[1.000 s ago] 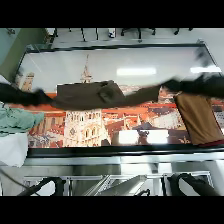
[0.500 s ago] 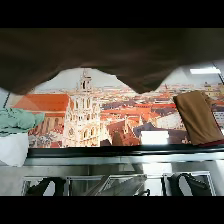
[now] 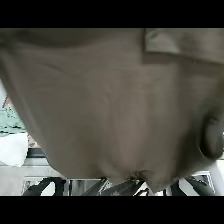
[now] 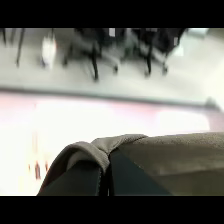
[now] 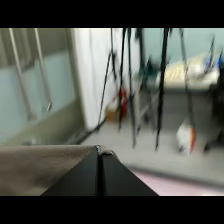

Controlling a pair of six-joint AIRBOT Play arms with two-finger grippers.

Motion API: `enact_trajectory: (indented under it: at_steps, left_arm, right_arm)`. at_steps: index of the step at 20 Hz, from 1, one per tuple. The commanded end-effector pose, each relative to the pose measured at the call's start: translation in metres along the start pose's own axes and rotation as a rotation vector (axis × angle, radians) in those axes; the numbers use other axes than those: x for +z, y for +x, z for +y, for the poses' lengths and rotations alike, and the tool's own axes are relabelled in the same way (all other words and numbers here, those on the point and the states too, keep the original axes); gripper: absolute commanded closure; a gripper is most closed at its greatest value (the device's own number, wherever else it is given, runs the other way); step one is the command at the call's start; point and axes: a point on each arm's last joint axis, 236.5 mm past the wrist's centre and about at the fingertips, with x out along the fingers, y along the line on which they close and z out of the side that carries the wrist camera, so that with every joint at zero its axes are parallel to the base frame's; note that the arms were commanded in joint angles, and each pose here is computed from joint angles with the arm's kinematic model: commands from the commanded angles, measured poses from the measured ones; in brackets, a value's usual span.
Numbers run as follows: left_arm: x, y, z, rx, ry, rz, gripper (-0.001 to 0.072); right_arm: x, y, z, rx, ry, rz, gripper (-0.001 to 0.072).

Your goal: Fold the shirts.

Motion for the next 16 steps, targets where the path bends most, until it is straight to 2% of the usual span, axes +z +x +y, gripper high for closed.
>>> enact_trajectory:
  at_steps: [1,5,8,11,16]
  left_arm:
    - [-0.118,0.122,0.047,-0.03,-0.072,0.316,0.0688]
    - [-0.274,0.235,0.125,0.044,-0.185,0.614,0.0688]
    - [-0.341,0.287,0.17,0.066,-0.267,0.718,0.0688]
    - [-0.351,0.323,0.19,0.071,-0.285,0.696,0.0688]
    - [-0.315,0.331,0.187,0.064,-0.272,0.629,0.0688]
  right_arm:
    - [-0.161,0.089,-0.076,-0.031,0.191,0.317,0.0696]
    - [-0.351,0.164,-0.164,-0.143,0.453,0.531,0.0696]
    - [-0.438,0.195,-0.204,-0.196,0.618,0.575,0.0696]
    - [-0.457,0.217,-0.221,-0.206,0.666,0.572,0.0695]
    - [-0.423,0.216,-0.2,-0.122,0.612,0.596,0.0696]
